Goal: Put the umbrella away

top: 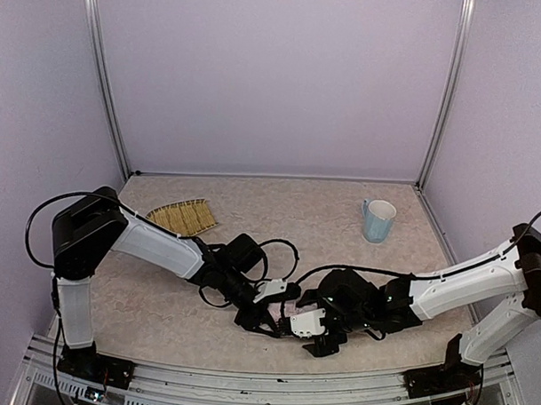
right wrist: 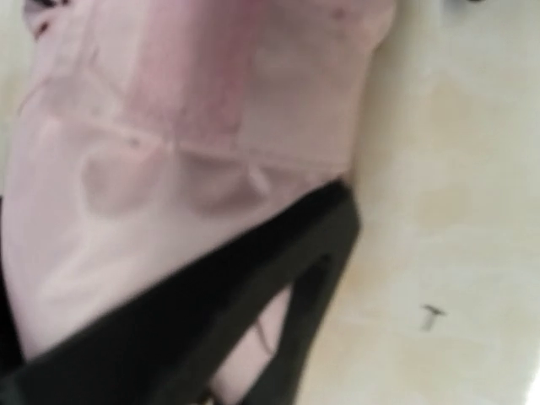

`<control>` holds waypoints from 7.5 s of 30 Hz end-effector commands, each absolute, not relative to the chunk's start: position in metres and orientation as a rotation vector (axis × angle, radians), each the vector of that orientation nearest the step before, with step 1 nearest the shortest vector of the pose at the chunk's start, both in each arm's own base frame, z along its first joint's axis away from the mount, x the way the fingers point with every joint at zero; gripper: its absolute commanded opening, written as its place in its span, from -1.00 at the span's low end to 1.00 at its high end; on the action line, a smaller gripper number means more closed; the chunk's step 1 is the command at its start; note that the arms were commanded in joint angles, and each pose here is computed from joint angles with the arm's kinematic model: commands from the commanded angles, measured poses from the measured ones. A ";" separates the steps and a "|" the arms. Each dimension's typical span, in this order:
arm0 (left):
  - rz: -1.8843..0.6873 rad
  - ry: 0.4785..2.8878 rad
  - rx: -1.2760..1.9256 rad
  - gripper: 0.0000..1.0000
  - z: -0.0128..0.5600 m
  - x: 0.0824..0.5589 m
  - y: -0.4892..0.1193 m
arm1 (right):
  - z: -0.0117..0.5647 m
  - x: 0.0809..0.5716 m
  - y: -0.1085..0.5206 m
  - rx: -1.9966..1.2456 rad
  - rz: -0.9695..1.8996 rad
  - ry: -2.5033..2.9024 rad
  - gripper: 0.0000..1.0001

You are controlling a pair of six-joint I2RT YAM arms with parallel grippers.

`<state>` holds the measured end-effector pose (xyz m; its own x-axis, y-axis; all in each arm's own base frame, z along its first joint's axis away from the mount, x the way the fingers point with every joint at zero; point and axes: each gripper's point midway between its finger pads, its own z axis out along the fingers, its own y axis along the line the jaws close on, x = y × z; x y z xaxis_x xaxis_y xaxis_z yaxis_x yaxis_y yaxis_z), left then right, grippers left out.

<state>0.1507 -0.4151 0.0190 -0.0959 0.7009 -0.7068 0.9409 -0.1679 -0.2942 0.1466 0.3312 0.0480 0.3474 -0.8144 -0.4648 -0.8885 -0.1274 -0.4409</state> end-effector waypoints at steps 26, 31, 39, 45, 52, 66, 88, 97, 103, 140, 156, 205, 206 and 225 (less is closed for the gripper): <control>-0.756 1.788 1.854 0.98 0.025 0.182 -0.371 | -0.024 0.151 0.288 -2.126 0.002 1.789 -0.75; -0.492 1.541 1.551 0.98 0.105 0.220 -0.361 | -0.022 0.146 0.292 -2.122 0.078 1.810 -0.94; -0.717 1.179 0.969 0.98 0.234 0.191 -0.315 | 0.022 0.167 0.320 -1.952 0.244 1.794 -1.00; -0.950 1.099 1.005 0.95 0.250 0.164 -0.333 | 0.091 0.206 0.334 -1.732 0.311 1.749 -1.00; -0.906 1.100 1.103 0.53 0.222 0.135 -0.365 | 0.186 0.229 0.348 -1.616 0.313 1.574 -1.00; -0.733 1.085 0.897 0.56 0.228 0.172 -0.362 | 0.283 0.225 0.371 -1.631 0.354 1.368 -1.00; -0.823 0.982 0.969 0.38 0.223 0.175 -0.403 | 0.321 0.218 0.376 -1.578 0.405 1.266 -1.00; -0.893 0.962 1.069 0.08 0.207 0.165 -0.432 | 0.322 0.218 0.373 -1.569 0.392 1.264 -1.00; -0.958 0.984 1.114 -0.64 0.195 0.159 -0.425 | 0.329 0.215 0.368 -1.549 0.389 1.253 -1.00; -0.614 0.950 1.264 -1.00 0.176 0.301 -0.367 | 0.224 0.027 0.356 -2.280 0.952 0.922 -1.00; -0.497 0.829 1.359 -1.00 0.203 0.276 -0.375 | -0.014 0.051 0.290 -2.526 0.592 1.765 -1.00; -0.288 1.349 1.734 0.72 0.038 0.149 -0.376 | -0.042 0.080 0.268 -2.317 0.781 2.390 -1.00; -0.277 1.387 1.764 0.65 0.029 0.149 -0.373 | -0.040 0.083 0.271 -2.305 0.780 2.386 -1.00; -0.428 1.614 1.934 -0.80 -0.021 0.123 -0.347 | 0.020 0.147 0.323 -1.966 0.613 2.167 -0.05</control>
